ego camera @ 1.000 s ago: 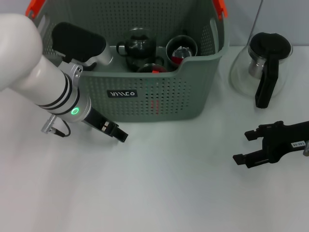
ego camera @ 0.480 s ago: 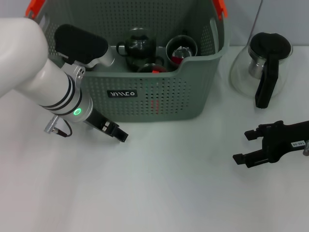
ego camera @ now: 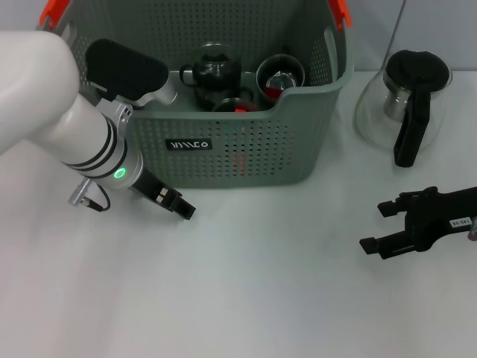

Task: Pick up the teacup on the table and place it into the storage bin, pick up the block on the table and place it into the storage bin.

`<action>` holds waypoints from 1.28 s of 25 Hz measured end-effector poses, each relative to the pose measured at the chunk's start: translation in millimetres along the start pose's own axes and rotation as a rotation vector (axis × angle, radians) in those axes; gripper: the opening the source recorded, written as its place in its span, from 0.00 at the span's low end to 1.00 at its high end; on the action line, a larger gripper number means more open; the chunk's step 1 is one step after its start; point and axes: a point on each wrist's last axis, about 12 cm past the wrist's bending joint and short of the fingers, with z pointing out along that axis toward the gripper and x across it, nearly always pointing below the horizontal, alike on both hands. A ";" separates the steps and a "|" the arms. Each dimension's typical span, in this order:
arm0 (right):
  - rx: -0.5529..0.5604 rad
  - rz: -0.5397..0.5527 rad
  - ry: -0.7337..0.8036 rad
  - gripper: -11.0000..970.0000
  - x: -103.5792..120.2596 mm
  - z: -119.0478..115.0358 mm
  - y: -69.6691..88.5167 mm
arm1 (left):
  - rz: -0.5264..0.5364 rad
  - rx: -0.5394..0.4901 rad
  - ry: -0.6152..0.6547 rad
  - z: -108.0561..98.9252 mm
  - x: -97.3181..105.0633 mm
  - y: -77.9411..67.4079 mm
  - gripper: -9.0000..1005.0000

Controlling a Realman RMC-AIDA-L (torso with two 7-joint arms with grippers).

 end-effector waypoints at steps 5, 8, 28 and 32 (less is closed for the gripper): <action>0.002 0.000 0.000 0.98 -0.1 0.0 -0.2 | 0.000 -0.001 -0.006 0.2 -1.0 -0.7 0.88; 0.002 -0.001 0.000 0.98 -0.4 0.0 -0.4 | -0.006 -0.001 -0.008 0.7 -2.1 -1.6 0.88; 0.009 0.000 0.001 0.98 0.3 0.0 -1.1 | 0.024 -0.006 -0.002 3.5 -3.2 -6.8 0.56; 0.009 0.001 0.001 0.98 0.5 -0.1 -1.1 | 0.032 -0.005 0.000 1.3 -4.6 -8.7 0.46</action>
